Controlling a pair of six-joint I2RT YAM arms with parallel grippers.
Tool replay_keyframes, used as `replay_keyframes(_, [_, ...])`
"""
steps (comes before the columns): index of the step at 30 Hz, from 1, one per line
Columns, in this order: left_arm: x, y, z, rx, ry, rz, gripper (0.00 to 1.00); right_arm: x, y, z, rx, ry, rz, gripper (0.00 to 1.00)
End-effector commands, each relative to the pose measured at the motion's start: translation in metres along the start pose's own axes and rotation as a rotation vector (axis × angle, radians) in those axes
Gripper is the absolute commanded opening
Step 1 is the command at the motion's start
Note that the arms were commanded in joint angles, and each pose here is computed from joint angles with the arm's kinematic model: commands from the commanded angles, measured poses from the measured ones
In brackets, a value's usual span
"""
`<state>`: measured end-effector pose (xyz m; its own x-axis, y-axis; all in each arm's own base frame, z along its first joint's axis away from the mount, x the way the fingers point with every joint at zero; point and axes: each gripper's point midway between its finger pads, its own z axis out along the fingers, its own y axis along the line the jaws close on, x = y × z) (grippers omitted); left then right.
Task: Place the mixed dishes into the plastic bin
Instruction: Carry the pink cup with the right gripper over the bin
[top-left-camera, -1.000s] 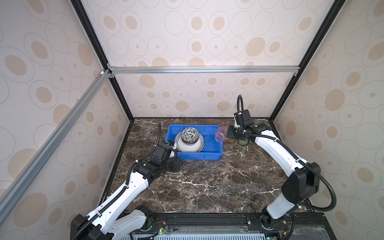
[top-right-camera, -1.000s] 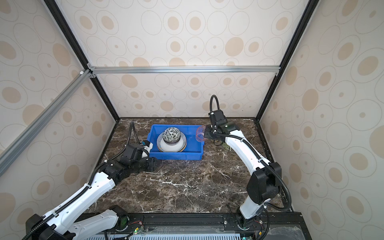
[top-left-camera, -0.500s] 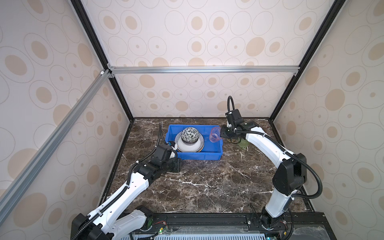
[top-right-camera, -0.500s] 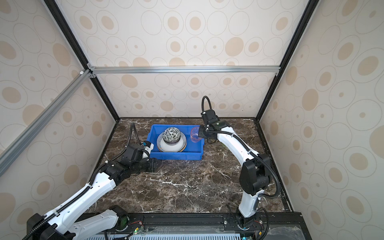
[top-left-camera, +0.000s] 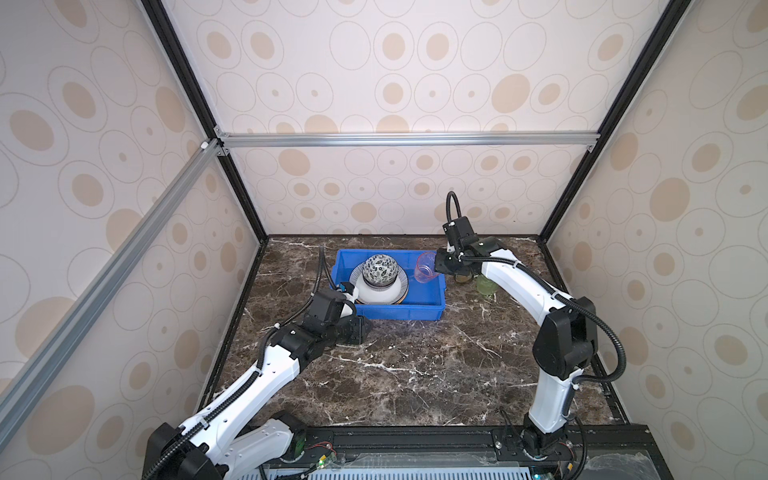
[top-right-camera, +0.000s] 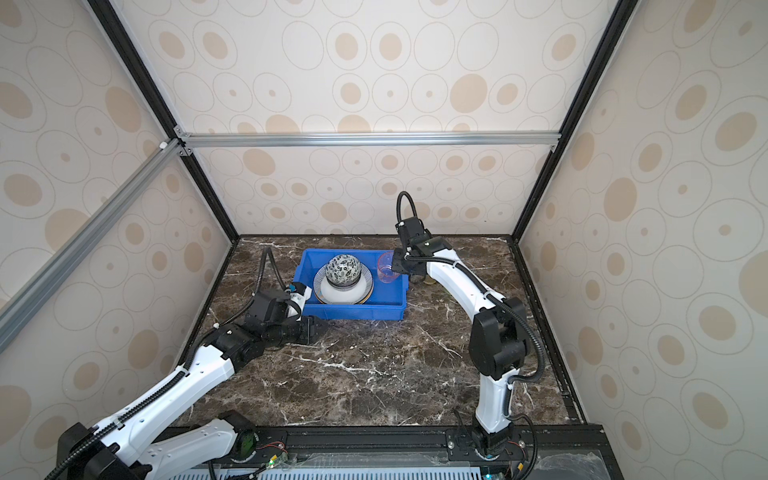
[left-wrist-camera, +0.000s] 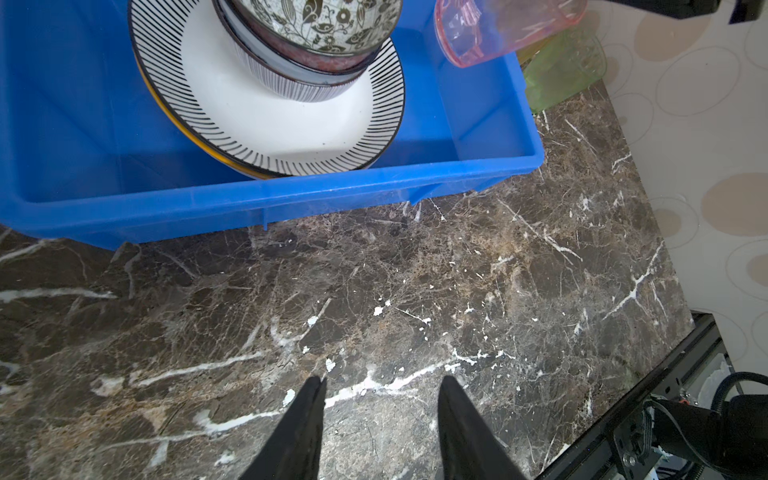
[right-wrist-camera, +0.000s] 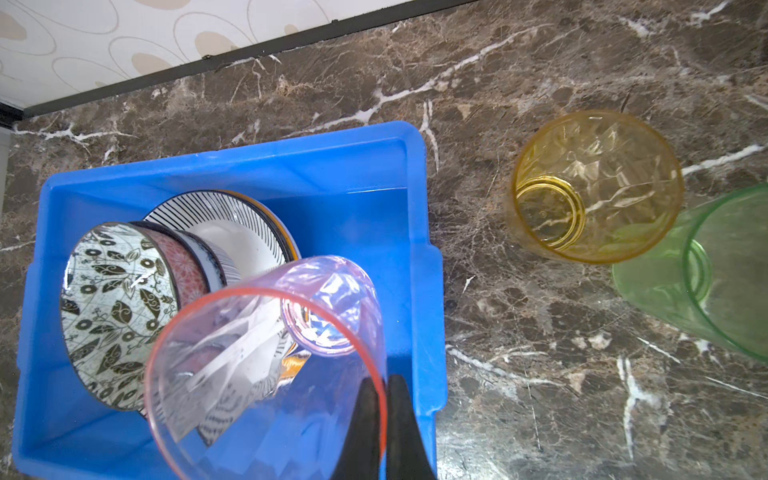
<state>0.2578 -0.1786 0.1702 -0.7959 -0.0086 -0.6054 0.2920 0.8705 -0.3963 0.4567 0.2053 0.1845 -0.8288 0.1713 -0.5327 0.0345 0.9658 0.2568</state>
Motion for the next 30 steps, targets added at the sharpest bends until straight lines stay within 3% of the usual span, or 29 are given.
replay_keyframes(1, [-0.011,-0.010,-0.003,0.030,-0.033,0.015,0.45,-0.011,0.008,-0.002,-0.006,-0.031,0.010,0.00])
replay_keyframes(30, [-0.024,-0.018,0.000,0.046,-0.032,0.039,0.45,-0.022,0.013,0.052,0.048,0.003,-0.004,0.00])
